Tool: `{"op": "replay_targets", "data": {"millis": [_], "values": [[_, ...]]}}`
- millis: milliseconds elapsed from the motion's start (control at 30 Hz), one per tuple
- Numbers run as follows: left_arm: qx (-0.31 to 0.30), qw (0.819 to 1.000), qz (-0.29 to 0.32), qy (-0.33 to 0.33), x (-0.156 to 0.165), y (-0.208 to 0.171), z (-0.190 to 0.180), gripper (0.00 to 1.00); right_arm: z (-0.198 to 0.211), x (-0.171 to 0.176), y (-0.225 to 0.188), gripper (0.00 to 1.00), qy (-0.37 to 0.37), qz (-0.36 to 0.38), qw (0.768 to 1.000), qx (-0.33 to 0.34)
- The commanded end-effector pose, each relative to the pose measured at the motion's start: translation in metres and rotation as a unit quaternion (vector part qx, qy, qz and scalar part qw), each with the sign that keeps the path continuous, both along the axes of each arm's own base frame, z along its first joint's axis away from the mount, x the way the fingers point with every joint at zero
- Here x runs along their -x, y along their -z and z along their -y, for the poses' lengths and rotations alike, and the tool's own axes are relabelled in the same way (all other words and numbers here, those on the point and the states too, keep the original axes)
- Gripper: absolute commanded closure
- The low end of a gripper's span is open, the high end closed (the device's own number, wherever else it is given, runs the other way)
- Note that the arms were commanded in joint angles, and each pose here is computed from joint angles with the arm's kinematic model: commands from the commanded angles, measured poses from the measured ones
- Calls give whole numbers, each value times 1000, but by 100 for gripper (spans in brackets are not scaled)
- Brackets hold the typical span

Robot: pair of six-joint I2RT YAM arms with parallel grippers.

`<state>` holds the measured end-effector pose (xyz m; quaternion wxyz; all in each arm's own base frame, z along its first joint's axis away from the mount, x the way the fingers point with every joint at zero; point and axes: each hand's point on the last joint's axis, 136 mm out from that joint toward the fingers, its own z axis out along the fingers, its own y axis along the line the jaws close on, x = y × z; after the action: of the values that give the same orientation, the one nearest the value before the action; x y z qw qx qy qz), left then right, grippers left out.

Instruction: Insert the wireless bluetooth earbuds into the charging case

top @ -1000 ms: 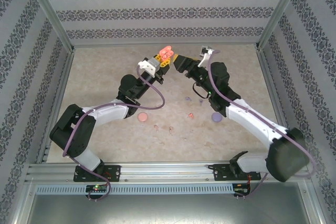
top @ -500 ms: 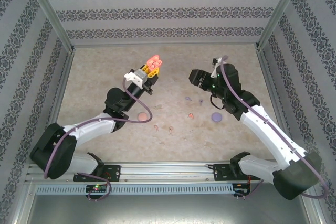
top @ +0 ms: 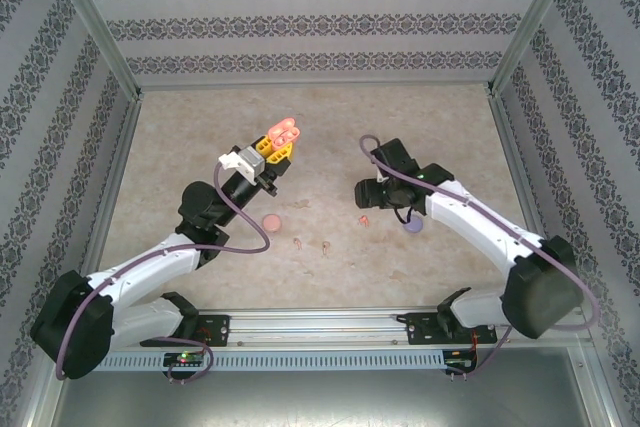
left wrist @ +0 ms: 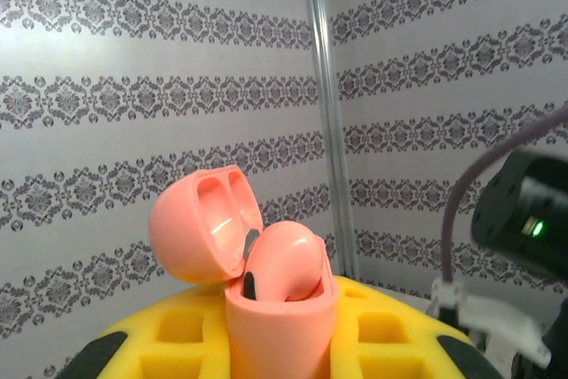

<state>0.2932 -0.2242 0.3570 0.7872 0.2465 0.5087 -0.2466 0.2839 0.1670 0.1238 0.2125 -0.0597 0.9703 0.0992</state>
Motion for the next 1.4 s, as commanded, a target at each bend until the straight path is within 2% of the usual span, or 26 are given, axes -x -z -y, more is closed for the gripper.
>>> {"op": "replay_targets", "data": {"millis": [0, 233, 467, 767, 1367], "values": [[9, 999, -3, 32, 12, -4, 6, 100, 7, 10, 19, 37, -39, -40, 996, 70], [12, 999, -3, 34, 12, -7, 6, 100, -3, 12, 52, 43, -76, -86, 988, 106], [13, 999, -3, 32, 11, -7, 6, 100, -16, 3, 67, 43, -98, -101, 984, 114], [10, 999, 0, 34, 10, -9, 8, 100, -19, -2, 87, 44, -101, -121, 979, 125], [6, 999, 0, 37, 8, -9, 11, 100, -16, -6, 108, 53, -95, -139, 977, 128]]}}
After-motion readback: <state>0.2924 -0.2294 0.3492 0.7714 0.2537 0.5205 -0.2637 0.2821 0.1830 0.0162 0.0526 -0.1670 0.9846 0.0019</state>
